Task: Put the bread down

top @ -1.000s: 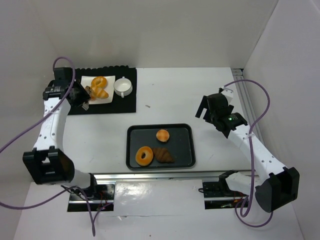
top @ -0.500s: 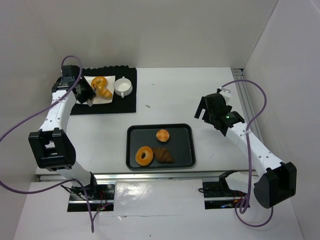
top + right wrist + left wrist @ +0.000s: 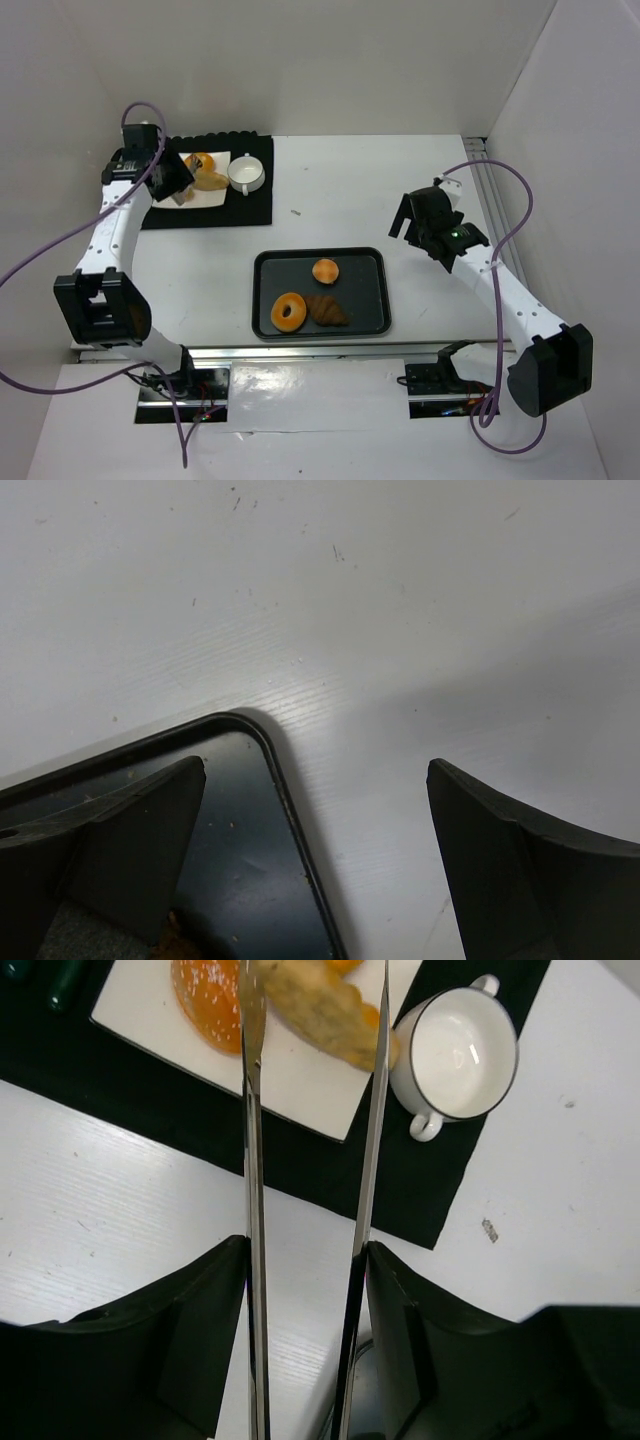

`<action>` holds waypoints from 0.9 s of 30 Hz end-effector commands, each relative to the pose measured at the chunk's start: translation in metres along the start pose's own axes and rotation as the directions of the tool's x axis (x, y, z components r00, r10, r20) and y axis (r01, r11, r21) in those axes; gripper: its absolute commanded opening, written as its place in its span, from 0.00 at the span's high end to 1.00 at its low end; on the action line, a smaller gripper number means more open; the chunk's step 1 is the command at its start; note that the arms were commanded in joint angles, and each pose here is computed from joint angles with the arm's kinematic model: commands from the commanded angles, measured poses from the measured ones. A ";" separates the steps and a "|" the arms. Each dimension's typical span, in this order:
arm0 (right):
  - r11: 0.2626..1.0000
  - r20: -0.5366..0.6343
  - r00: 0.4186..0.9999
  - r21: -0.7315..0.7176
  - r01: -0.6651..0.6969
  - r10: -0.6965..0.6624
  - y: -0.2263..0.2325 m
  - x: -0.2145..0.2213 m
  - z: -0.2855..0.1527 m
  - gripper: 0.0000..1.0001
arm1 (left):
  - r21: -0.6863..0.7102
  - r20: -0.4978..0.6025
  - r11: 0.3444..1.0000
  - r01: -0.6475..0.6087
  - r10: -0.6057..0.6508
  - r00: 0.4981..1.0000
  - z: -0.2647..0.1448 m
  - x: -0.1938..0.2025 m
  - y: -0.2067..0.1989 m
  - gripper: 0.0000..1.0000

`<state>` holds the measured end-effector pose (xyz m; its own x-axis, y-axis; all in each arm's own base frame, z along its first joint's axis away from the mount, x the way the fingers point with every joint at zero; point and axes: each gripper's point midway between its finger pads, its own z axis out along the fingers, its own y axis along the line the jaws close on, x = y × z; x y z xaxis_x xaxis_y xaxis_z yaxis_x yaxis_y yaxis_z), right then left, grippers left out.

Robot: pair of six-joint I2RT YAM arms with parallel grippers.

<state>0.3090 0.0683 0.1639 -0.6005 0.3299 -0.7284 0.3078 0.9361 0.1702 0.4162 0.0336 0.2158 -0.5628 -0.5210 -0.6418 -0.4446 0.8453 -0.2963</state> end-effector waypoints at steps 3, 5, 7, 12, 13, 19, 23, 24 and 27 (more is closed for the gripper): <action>1.000 0.029 1.000 -0.019 -0.005 0.006 0.005 -0.005 -0.001 0.01 | 0.082 0.209 0.996 -0.035 0.017 0.978 -0.071 -0.054 -0.026 0.40; 1.000 0.029 1.000 -0.019 -0.005 0.006 0.005 -0.005 -0.001 0.01 | 0.126 0.210 0.989 -0.084 0.056 0.976 -0.081 -0.050 -0.039 0.40; 1.000 0.029 1.000 -0.019 -0.005 0.006 0.005 -0.005 -0.001 0.01 | 0.211 0.209 0.966 -0.151 0.107 0.972 -0.093 -0.045 -0.066 0.41; 1.000 0.043 0.999 -0.029 -0.012 0.013 0.006 -0.009 -0.003 0.01 | 0.341 0.090 0.897 -0.279 0.265 0.960 -0.087 0.012 -0.134 0.41; 1.000 0.036 0.999 -0.024 -0.009 0.009 0.005 -0.007 -0.003 0.01 | 0.355 0.083 0.888 -0.291 0.280 0.956 -0.080 0.020 -0.142 0.41; 1.000 0.043 0.999 -0.017 -0.009 0.010 0.002 -0.008 -0.006 0.01 | 0.407 0.042 0.846 -0.346 0.361 0.932 -0.037 0.079 -0.202 0.44; 1.000 0.043 0.999 -0.017 -0.009 0.010 0.002 -0.008 -0.006 0.01 | 0.434 0.045 0.829 -0.352 0.371 0.928 0.007 0.094 -0.233 0.45; 1.000 0.036 0.999 -0.012 -0.006 0.007 0.001 -0.006 -0.006 0.01 | 0.430 0.062 0.831 -0.353 0.363 0.930 0.014 0.092 -0.237 0.45; 1.000 0.056 0.998 0.018 -0.007 0.006 -0.005 -0.010 -0.005 0.01 | 0.393 0.080 0.831 -0.393 0.395 0.915 0.043 0.103 -0.246 0.43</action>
<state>0.3072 0.0660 0.1615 -0.6005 0.3280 -0.7293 0.3140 0.9355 0.1621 0.4608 -0.2124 0.1562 -0.7590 -0.1017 -0.6432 0.1018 0.9570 -0.2715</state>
